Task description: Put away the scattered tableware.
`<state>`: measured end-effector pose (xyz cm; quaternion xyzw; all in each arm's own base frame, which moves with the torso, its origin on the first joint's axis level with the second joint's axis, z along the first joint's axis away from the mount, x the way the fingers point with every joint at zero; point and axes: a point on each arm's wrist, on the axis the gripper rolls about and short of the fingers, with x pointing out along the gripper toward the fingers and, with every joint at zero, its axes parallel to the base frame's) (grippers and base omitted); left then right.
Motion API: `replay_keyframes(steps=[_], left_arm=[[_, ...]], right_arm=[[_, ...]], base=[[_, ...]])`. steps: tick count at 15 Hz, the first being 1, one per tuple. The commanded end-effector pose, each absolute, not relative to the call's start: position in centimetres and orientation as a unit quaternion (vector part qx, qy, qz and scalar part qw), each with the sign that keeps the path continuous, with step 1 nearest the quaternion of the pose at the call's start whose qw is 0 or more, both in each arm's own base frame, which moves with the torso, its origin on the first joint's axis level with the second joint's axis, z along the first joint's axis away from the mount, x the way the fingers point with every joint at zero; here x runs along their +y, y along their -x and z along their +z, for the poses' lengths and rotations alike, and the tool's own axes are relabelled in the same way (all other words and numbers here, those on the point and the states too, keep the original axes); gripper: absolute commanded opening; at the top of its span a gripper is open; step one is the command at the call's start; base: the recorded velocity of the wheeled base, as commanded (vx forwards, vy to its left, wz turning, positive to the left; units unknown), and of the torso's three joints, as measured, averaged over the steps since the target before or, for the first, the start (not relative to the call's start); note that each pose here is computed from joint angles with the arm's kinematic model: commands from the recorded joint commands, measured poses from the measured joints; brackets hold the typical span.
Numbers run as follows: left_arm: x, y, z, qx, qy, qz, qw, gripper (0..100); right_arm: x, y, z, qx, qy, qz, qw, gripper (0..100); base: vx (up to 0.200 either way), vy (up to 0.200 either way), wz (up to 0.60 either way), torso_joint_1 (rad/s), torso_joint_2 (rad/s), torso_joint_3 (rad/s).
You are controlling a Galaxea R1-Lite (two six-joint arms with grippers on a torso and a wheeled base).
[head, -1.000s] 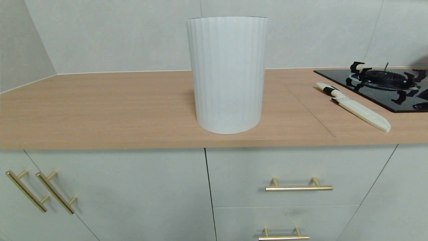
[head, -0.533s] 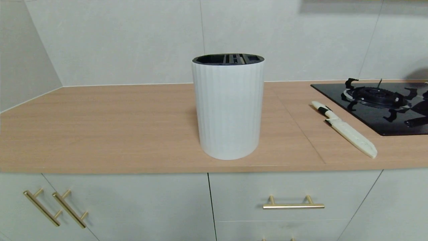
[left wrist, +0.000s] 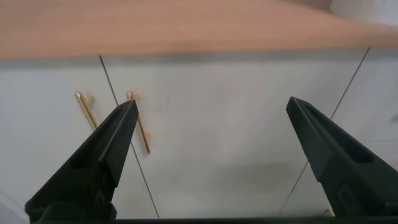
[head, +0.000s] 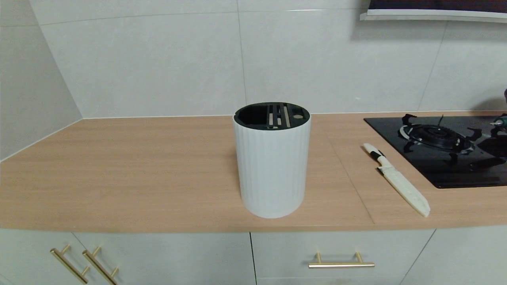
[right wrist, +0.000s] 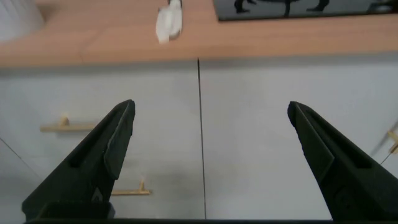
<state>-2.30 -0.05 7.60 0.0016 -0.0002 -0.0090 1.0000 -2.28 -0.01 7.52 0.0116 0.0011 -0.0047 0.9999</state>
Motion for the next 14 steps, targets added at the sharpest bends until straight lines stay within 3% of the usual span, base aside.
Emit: replay_keyframes(steps=[1, 14], left_arm=[[-0.05, 2.30, 7.60, 0.000, -0.002, -0.009, 1.000, 100], [-0.05, 2.30, 7.60, 0.000, -0.002, -0.009, 1.000, 100]], right_arm=[[-0.01, 2.28, 7.52, 0.001, -0.011, -0.005, 1.000, 100], [-0.01, 2.28, 7.52, 0.001, -0.011, -0.005, 1.000, 100]], base=[[0.000, 0.000, 0.00, 0.198, -0.49, -0.281], [0.000, 0.000, 0.00, 0.243, -0.54, -0.297]])
